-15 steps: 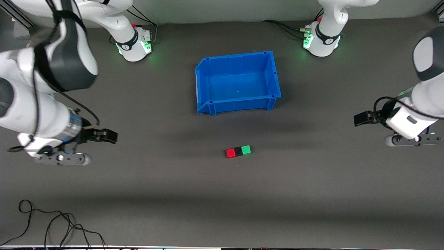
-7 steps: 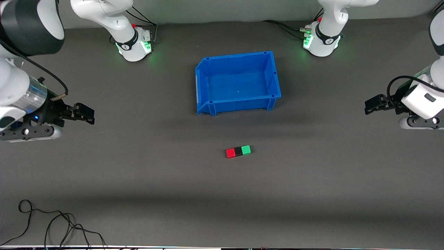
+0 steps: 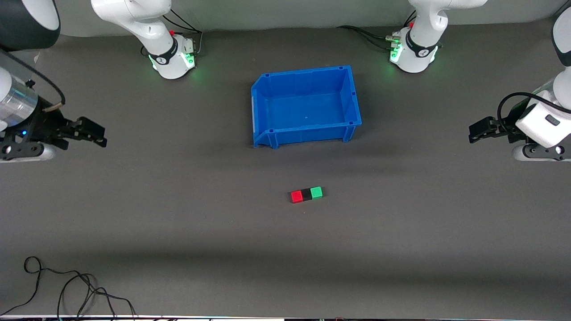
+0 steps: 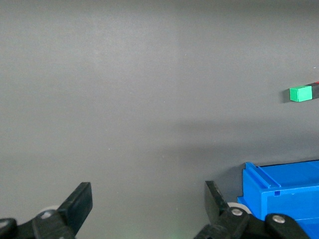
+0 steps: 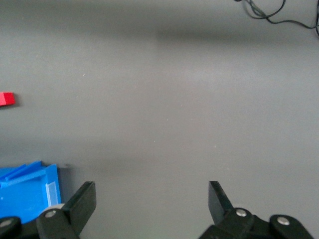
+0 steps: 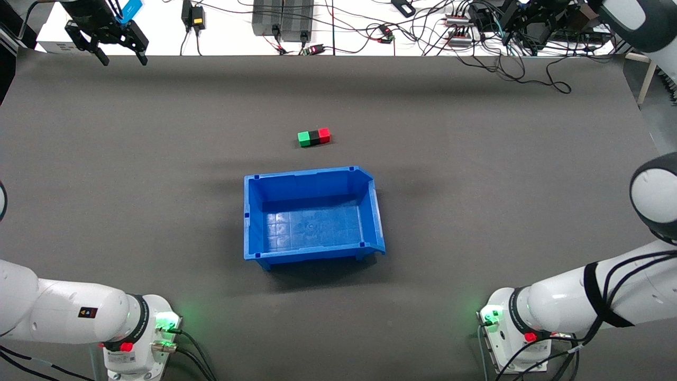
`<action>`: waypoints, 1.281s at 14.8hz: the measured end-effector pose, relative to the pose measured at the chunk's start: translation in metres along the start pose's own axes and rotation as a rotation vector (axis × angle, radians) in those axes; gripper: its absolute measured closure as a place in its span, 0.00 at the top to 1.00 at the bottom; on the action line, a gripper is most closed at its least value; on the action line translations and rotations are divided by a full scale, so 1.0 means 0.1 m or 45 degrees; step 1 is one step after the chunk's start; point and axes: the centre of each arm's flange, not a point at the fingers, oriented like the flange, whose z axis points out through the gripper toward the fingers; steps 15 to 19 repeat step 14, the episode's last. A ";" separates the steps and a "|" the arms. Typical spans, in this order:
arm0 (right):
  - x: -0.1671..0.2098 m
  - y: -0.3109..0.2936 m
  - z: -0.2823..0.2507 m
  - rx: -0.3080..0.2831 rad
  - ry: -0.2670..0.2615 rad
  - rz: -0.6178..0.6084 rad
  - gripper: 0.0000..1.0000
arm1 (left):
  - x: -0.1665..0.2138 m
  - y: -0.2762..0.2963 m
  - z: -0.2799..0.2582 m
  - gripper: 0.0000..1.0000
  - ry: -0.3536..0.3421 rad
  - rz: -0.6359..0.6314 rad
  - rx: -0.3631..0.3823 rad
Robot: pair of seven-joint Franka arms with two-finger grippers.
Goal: Attach green and red cubes to black cube
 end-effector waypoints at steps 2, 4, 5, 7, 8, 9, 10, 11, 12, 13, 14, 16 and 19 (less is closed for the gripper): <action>-0.04 -0.07 0.05 0.000 -0.015 -0.016 1.00 | 0.00 0.00 0.00 1.00 0.000 0.001 0.000; -0.03 -0.05 0.10 -0.001 -0.024 -0.009 1.00 | 0.00 0.00 0.00 1.00 0.000 0.002 0.000; -0.02 0.00 0.11 -0.001 -0.023 0.000 1.00 | 0.00 0.00 0.00 1.00 0.001 0.003 0.000; -0.02 0.12 0.11 -0.002 -0.034 0.027 1.00 | 0.00 0.00 -0.01 1.00 0.002 0.010 0.000; -0.02 0.19 0.12 -0.003 -0.041 0.043 1.00 | 0.00 0.00 -0.01 1.00 0.003 0.015 0.000; -0.02 0.26 0.13 -0.004 -0.045 0.059 1.00 | 0.00 0.00 -0.01 1.00 0.004 0.020 0.001; -0.02 0.32 0.14 -0.004 -0.047 0.073 1.00 | 0.00 -0.01 -0.02 1.00 0.004 0.024 0.002; -0.01 0.36 0.15 -0.004 -0.049 0.082 1.00 | 0.00 -0.01 -0.02 1.00 0.004 0.027 0.002; -0.01 0.38 0.16 -0.005 -0.051 0.085 1.00 | 0.00 -0.01 -0.02 1.00 0.004 0.029 0.002; 0.00 0.37 0.17 -0.005 -0.053 0.085 1.00 | 0.00 -0.01 -0.02 1.00 0.005 0.030 0.002; 0.01 0.37 0.17 -0.005 -0.054 0.084 1.00 | 0.00 -0.01 -0.02 1.00 0.005 0.031 0.002; 0.01 0.37 0.17 -0.005 -0.054 0.084 1.00 | 0.00 -0.01 -0.02 1.00 0.005 0.031 0.002; 0.01 0.37 0.17 -0.005 -0.054 0.084 1.00 | 0.00 -0.01 -0.02 1.00 0.005 0.031 0.002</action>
